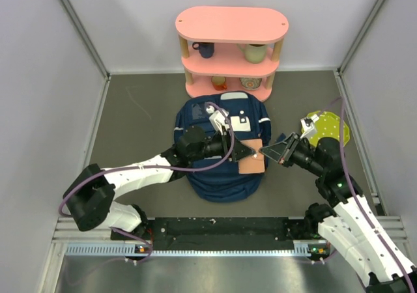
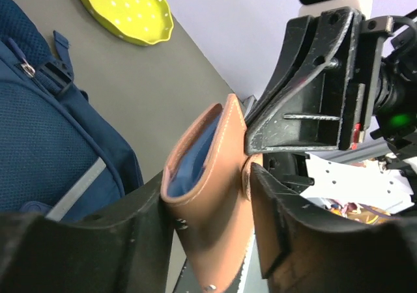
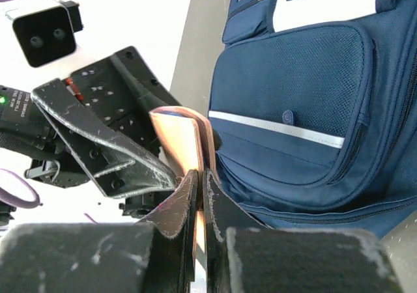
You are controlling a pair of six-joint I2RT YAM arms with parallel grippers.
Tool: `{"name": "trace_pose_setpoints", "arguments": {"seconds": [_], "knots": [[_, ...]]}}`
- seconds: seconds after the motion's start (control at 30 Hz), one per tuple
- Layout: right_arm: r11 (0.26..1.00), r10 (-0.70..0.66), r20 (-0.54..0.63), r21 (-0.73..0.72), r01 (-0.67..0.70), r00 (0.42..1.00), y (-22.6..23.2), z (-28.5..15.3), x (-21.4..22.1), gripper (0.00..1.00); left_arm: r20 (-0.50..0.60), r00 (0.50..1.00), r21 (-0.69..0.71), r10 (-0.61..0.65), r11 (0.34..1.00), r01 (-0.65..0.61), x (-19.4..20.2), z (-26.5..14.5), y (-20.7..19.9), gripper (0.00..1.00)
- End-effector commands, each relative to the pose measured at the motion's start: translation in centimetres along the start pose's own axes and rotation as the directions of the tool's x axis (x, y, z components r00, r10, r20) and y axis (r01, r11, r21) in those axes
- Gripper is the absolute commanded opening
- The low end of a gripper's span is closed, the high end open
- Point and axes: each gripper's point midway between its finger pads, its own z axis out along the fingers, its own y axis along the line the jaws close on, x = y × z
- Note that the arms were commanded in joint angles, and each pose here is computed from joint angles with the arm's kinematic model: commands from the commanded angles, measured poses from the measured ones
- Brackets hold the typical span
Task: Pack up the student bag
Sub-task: Pick up the stationery from the center of the board.
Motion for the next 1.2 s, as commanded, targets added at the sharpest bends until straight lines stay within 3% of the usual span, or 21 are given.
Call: {"name": "trace_pose_setpoints", "arguments": {"seconds": [0.0, 0.17, 0.2, 0.27, 0.3, 0.43, 0.7, 0.93, 1.17], "knots": [[0.999, -0.030, 0.021, -0.033, 0.031, 0.999, 0.7, 0.4, -0.8, 0.00, 0.092, 0.995, 0.079, 0.046, 0.995, -0.053, -2.7, -0.8, -2.3, 0.40], [0.999, -0.028, 0.010, -0.034, 0.028, 1.000, 0.4, 1.1, -0.9, 0.00, 0.090, 0.993, 0.052, 0.074, 0.996, -0.079, -3.4, -1.1, -2.2, 0.08], [0.999, -0.024, 0.012, -0.022, 0.024, 1.000, 0.1, 1.2, -0.9, 0.12, 0.089, 0.994, 0.053, 0.070, 0.996, -0.075, -3.3, -1.0, -2.1, 0.00], [1.000, -0.015, 0.012, 0.008, 0.015, 1.000, -0.7, 1.6, -0.9, 0.32, 0.096, 0.994, 0.065, 0.053, 0.996, -0.059, -3.5, -0.8, -2.3, 0.00], [1.000, -0.018, 0.007, 0.015, 0.018, 1.000, -0.9, 1.7, -0.9, 0.49, 0.094, 0.995, 0.061, 0.047, 0.997, -0.052, -3.4, -0.7, -2.1, 0.00], [0.999, -0.022, -0.003, 0.043, 0.022, 1.000, -1.4, 1.7, -0.8, 0.73, 0.110, 0.993, 0.049, 0.051, 0.997, -0.057, -3.8, -1.1, -2.2, 0.00], [0.996, -0.089, 0.006, -0.019, 0.089, 0.996, -0.5, 0.3, -0.1, 0.84, 0.188, 0.979, -0.012, 0.074, 0.997, -0.072, -5.7, -3.3, -2.1, 0.00], [0.960, -0.100, -0.064, -0.267, 0.079, 0.993, 2.8, 0.2, 1.7, 0.84, 0.205, 0.976, 0.026, 0.075, 0.996, -0.082, -6.4, -3.6, -3.2, 0.00], [0.938, -0.073, -0.106, -0.344, 0.032, 0.992, 3.5, 0.5, 2.3, 0.84, 0.179, 0.983, 0.108, 0.047, 0.992, -0.067, -5.9, -3.1, -4.2, 0.00]]}}
